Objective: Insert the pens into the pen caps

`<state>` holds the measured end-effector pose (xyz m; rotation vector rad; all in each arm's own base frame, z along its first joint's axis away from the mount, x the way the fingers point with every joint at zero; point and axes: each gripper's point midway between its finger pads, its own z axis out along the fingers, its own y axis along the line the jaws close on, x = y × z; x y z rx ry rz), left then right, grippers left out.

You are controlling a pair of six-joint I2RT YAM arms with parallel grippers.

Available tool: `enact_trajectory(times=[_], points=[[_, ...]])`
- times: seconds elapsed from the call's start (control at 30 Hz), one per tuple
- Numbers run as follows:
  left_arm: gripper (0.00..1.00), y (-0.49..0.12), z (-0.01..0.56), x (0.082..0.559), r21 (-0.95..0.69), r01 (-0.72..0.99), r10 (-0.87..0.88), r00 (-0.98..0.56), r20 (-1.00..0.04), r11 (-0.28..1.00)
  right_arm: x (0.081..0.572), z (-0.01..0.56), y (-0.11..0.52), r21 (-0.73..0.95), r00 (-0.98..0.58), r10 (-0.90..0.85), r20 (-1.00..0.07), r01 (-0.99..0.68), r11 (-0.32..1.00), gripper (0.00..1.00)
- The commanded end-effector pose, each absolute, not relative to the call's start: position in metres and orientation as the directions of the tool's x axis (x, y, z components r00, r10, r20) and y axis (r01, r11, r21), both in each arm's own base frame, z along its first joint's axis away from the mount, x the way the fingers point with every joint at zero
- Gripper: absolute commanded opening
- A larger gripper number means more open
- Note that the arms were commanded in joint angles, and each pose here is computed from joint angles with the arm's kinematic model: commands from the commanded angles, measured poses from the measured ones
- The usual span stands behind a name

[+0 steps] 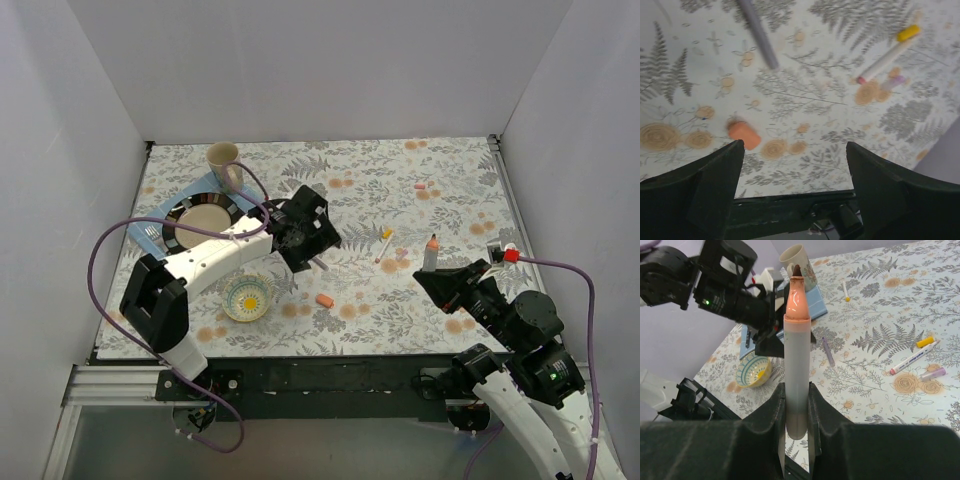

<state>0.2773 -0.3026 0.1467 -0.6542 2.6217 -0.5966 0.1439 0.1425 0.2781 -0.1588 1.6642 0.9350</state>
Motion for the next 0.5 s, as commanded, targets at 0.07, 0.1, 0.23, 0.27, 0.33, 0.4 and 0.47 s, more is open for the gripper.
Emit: enact_trajectory(times=[0.07, 0.1, 0.23, 0.27, 0.33, 0.4, 0.47], points=[[0.72, -0.27, 0.091, 0.228, -0.262, -0.805, -0.831, -0.556, 0.017, 0.532, 0.145, 0.288, 0.138, 0.478, -0.274, 0.393, -0.878, -0.562, 0.676, 0.01], [0.72, -0.269, 0.087, 0.226, -0.254, -0.81, -0.835, -0.551, 0.018, 0.529, 0.144, 0.289, 0.137, 0.474, -0.269, 0.393, -0.879, -0.563, 0.677, 0.01], [0.72, -0.274, 0.078, 0.228, -0.247, -0.828, -0.849, -0.526, 0.037, 0.503, 0.143, 0.289, 0.134, 0.466, -0.264, 0.385, -0.884, -0.558, 0.686, 0.01], [0.72, -0.276, 0.076, 0.23, -0.252, -0.826, -0.848, -0.529, 0.037, 0.504, 0.143, 0.29, 0.133, 0.464, -0.26, 0.386, -0.885, -0.559, 0.687, 0.01], [0.72, -0.281, 0.072, 0.232, -0.25, -0.826, -0.846, -0.531, 0.046, 0.505, 0.143, 0.29, 0.133, 0.463, -0.259, 0.385, -0.886, -0.559, 0.688, 0.01], [0.72, -0.286, 0.071, 0.236, -0.257, -0.825, -0.845, -0.533, 0.055, 0.503, 0.143, 0.289, 0.133, 0.461, -0.257, 0.385, -0.886, -0.559, 0.689, 0.01], [0.71, -0.296, 0.067, 0.232, -0.233, -0.83, -0.84, -0.536, 0.085, 0.506, 0.144, 0.287, 0.134, 0.463, -0.262, 0.383, -0.886, -0.559, 0.688, 0.01]])
